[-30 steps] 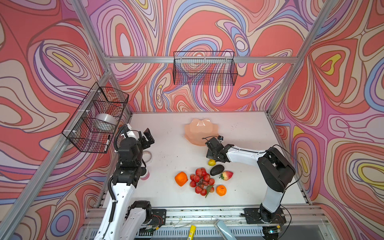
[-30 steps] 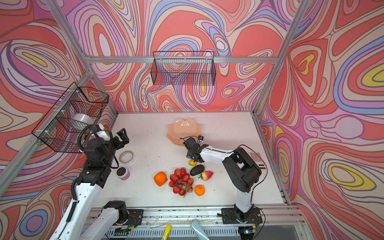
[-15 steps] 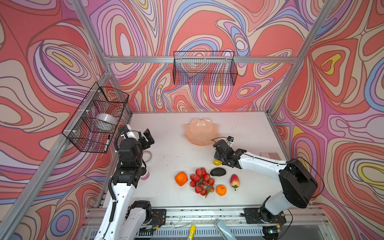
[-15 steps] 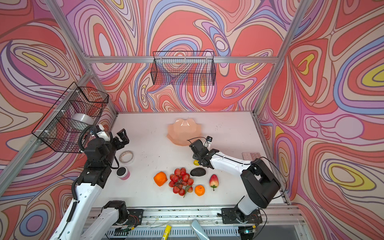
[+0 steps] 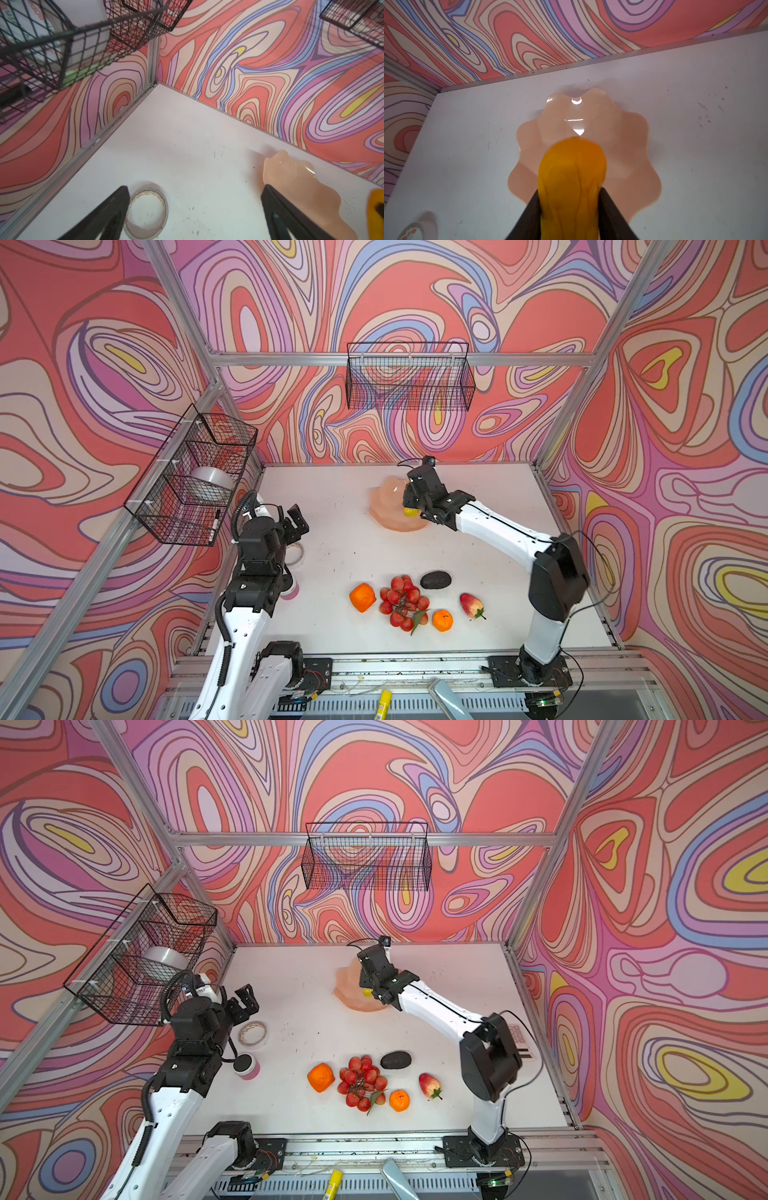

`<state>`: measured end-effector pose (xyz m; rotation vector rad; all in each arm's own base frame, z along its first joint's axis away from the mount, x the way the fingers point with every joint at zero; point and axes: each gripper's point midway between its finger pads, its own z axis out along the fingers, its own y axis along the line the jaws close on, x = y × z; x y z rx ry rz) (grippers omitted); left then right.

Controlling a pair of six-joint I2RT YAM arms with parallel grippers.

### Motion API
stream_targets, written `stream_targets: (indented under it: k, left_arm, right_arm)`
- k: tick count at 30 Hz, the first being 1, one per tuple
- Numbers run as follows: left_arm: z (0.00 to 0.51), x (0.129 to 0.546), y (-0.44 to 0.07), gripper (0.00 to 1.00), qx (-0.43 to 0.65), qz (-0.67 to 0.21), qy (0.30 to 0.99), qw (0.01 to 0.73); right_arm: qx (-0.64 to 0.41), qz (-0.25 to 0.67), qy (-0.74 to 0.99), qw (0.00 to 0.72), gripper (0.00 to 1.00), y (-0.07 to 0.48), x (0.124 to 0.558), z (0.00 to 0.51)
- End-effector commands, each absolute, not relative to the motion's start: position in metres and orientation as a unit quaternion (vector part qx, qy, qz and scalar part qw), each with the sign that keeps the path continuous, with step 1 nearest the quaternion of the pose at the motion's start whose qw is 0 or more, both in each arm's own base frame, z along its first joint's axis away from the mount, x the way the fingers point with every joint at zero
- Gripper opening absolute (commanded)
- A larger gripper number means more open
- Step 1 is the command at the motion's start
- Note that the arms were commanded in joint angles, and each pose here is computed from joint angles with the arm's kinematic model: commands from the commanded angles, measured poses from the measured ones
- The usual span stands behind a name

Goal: Place and organize the fake fruits in the fruit bowl
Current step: 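Carry the banana into the bowl while the left gripper reaches the orange, then place the orange in the bowl with the left gripper while the right arm moves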

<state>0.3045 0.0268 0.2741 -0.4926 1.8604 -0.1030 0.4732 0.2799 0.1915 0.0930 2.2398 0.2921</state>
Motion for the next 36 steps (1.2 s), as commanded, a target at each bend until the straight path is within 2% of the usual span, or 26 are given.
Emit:
stream_targets:
  k: [1,6,11,16,20,24,28,32,36]
  left_arm:
    - [0.251,0.289,-0.001,1.0,-0.168,-0.096,0.849,0.492]
    - [0.215,0.265,-0.043,0.95,-0.137,-0.189,0.898,0.372]
    - [0.185,0.242,-0.062,0.92,-0.156,-0.242,0.906,0.31]
    - [0.163,0.224,-0.077,0.92,-0.155,-0.245,0.918,0.271]
    - [0.148,0.213,-0.095,0.92,-0.141,-0.242,0.928,0.247]
    - [0.132,0.208,-0.112,0.92,-0.128,-0.241,0.934,0.229]
    - [0.122,0.204,-0.129,0.91,-0.104,-0.237,0.942,0.215]
    - [0.113,0.201,-0.139,0.92,-0.085,-0.224,0.95,0.202]
    - [0.097,0.2,-0.147,0.93,-0.075,-0.217,0.955,0.187]
  right_arm:
    - [-0.02,0.096,0.917,0.387,0.36,0.282,0.499,0.15]
    - [-0.035,0.082,0.929,0.358,0.37,0.281,0.538,0.113]
    - [-0.046,0.057,0.937,0.341,0.38,0.274,0.549,0.085]
    - [-0.054,0.057,0.942,0.326,0.41,0.277,0.552,0.065]
    - [-0.054,0.058,0.946,0.313,0.46,0.28,0.554,0.054]
    - [-0.045,0.081,0.947,0.306,0.59,0.277,0.559,0.052]
    - [-0.018,0.125,0.942,0.312,0.68,0.268,0.567,0.077]
    - [-0.002,0.152,0.908,0.39,0.76,0.254,0.566,0.162]
    - [0.004,0.18,0.864,0.47,0.8,0.237,0.538,0.246]
